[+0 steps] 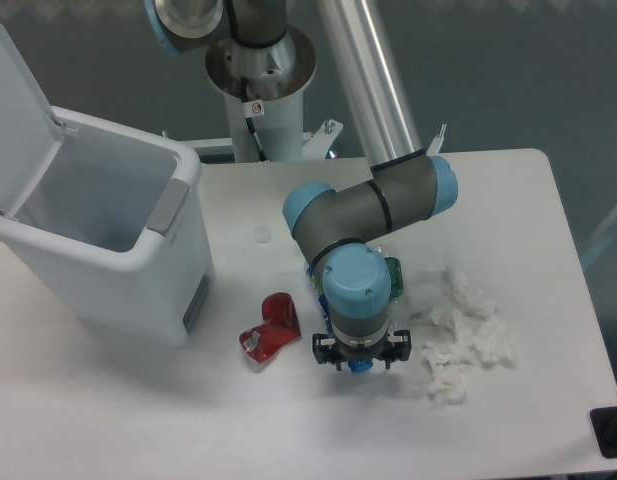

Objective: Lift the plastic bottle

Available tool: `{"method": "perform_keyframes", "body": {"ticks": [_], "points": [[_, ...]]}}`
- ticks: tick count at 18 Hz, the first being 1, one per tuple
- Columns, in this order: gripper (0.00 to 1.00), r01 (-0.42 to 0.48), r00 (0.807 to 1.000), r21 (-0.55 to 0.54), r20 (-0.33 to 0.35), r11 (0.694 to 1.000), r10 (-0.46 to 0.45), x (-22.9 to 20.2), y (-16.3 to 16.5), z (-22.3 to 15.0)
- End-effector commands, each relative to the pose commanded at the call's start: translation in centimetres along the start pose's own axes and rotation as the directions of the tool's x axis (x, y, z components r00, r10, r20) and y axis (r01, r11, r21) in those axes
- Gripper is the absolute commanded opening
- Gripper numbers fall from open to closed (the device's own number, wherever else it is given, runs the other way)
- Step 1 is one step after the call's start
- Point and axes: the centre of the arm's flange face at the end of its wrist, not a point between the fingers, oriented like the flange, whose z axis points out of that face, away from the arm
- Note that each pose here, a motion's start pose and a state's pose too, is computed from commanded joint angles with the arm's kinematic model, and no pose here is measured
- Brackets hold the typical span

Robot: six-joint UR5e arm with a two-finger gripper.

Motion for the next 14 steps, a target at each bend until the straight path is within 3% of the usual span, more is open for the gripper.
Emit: {"method": "perform_keyframes", "body": {"ticks": [4,11,14], "points": [[0.59,-0.011,1.0,0.0,-0.001,1.0,0.011,0.75,-0.13,-0.02],[0.28,-0.007,1.0,0.003,-0.001,1.0,0.007,0.74,-0.13,-0.23],[0.2,-0.006,1.0,0.013,0.003,1.0,0.006,0.59,-0.35,-0.75]]}}
